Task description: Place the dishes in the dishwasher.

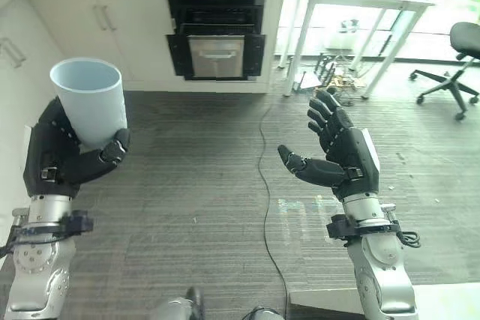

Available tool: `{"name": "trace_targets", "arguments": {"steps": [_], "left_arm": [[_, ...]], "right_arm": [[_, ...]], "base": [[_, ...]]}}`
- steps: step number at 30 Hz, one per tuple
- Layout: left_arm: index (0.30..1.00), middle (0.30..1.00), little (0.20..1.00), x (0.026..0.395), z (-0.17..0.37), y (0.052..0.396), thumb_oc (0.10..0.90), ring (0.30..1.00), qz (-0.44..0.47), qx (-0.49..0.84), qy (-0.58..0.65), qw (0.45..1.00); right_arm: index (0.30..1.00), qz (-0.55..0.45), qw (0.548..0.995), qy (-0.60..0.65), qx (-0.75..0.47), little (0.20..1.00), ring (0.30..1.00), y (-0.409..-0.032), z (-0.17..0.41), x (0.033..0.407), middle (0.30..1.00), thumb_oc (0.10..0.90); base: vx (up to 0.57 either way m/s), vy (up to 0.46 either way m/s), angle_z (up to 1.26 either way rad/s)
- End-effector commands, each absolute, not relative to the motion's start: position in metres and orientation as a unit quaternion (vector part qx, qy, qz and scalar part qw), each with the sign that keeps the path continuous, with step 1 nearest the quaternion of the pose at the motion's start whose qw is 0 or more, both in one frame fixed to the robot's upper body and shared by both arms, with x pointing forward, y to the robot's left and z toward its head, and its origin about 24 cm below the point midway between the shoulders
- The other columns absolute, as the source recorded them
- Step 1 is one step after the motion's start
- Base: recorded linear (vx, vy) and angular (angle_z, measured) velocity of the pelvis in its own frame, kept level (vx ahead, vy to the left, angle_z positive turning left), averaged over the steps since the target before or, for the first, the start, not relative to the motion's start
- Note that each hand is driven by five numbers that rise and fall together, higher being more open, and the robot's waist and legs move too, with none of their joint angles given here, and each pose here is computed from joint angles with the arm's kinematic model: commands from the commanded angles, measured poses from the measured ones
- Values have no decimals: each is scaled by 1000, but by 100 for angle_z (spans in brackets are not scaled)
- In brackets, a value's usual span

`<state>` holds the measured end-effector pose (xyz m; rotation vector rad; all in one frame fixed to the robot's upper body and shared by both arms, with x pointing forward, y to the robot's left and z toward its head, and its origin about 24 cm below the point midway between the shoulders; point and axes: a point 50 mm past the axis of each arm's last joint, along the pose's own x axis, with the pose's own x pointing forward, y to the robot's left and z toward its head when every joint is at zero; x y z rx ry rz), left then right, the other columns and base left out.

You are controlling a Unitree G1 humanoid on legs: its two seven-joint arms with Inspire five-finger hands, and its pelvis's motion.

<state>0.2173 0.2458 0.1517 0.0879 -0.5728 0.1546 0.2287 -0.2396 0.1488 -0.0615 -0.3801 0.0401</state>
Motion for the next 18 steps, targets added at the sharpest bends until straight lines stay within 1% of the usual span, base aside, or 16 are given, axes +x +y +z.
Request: {"name": "trace_targets", "arguments": {"steps": [1,10,18], "left_arm": [[300,300,300,204,205,246,400,300,90,26,-448,889],[300,300,300,216,211,241,400,300,74,66,-434,895],[300,300,300,217,208,241,400,300,78,70,-430,897]], "right_arm": [[900,15,945,-326,-27,900,900,-238,191,220,900,800],[900,6,942,-336,-1,900,900,-225,185,222,900,800],[900,15,945,-325,4,900,900,-227,181,221,900,800]], "base": [[-16,153,3],[-1,115,19],[-15,-29,-21]]}}
